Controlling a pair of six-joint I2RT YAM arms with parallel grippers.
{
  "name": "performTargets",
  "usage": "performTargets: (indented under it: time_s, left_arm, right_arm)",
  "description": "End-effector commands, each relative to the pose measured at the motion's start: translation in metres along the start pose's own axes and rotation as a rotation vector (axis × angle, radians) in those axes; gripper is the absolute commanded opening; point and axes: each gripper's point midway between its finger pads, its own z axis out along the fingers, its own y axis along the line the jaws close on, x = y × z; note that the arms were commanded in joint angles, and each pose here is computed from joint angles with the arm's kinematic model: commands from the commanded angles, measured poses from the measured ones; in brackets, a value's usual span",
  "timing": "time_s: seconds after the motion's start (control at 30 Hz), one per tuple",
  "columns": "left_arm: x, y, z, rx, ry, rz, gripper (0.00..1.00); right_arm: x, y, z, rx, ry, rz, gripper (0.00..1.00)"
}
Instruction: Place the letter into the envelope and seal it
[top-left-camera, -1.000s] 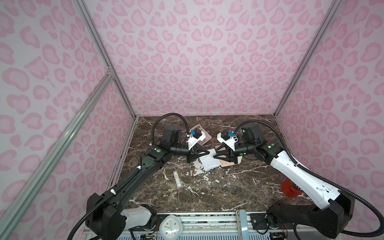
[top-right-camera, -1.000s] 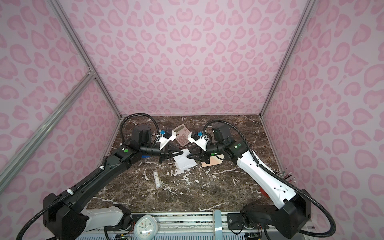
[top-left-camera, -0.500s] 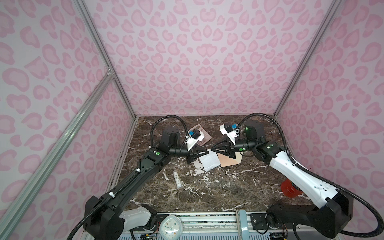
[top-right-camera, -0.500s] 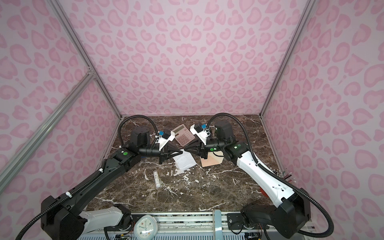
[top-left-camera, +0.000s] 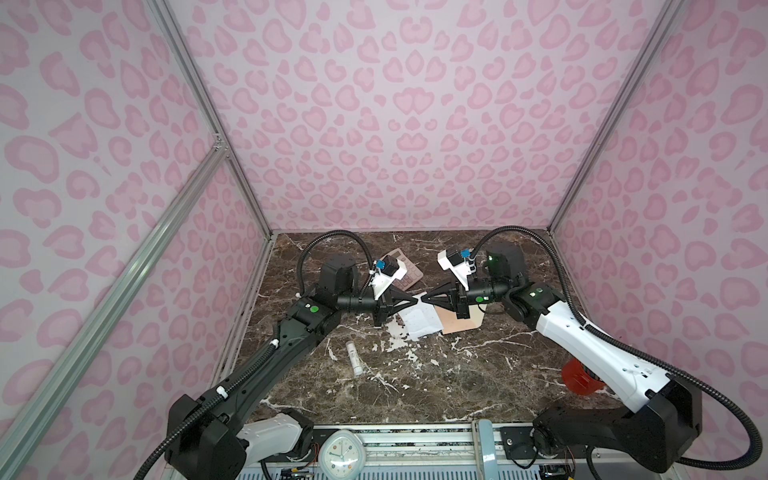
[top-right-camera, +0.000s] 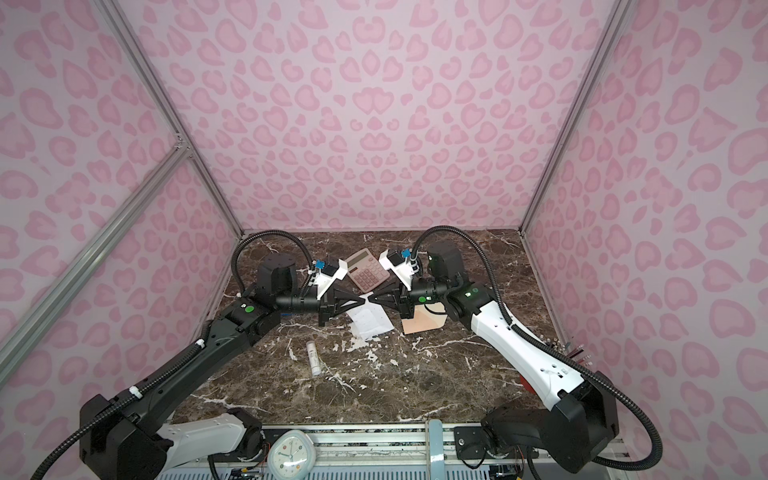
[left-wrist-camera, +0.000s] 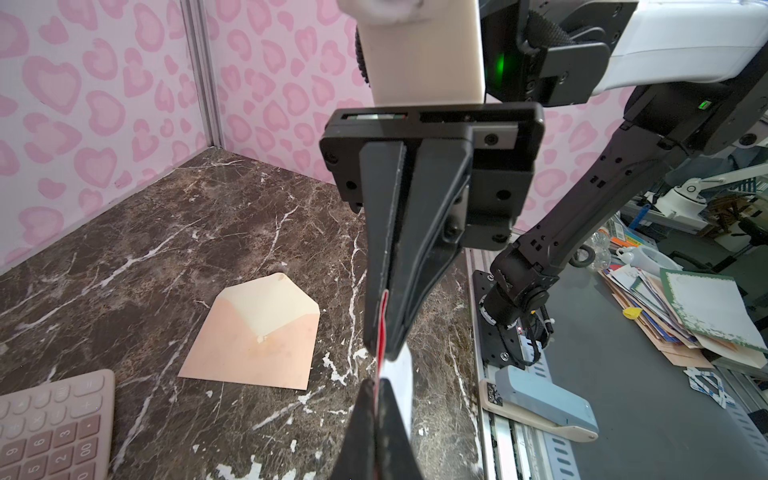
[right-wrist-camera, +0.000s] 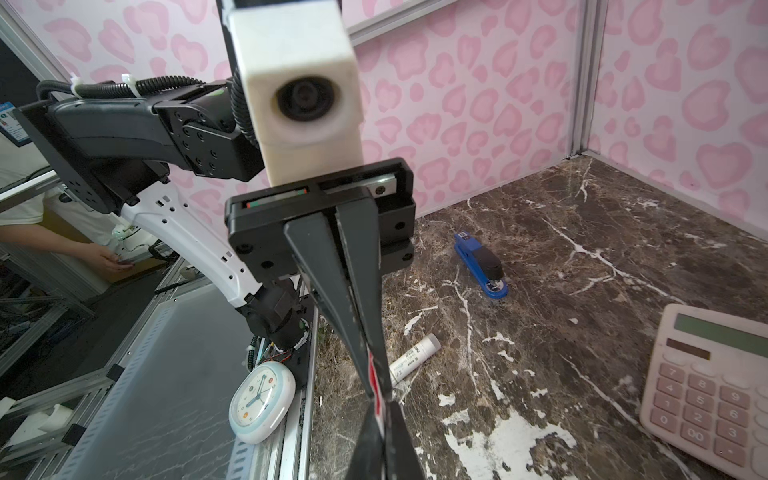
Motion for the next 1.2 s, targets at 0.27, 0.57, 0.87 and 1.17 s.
performTargets:
  time_s: [0.27,0.57,0.87,1.17]
  left_arm:
    - [-0.017,0.006,-0.009,-0.06,-0.061,0.05,0.04]
    - [-0.027,0.011,-0.017,-0.08,-0.096,0.047,0.04]
    - [-0.031,0.015,-0.02,-0.093,-0.108,0.044,0.04]
    - [-0.033,0.019,-0.024,-0.103,-0.117,0.042,0.04]
  right_arm:
    - [0.022,-0.004,0.001,0.014,0.057,-0.011,0.0]
    - [0.036,-0.008,-0.001,0.053,0.089,-0.028,0.0]
    - [0.043,-0.014,-0.002,0.081,0.109,-0.032,0.0]
    - [0.05,-0.016,0.0,0.078,0.12,-0.018,0.0]
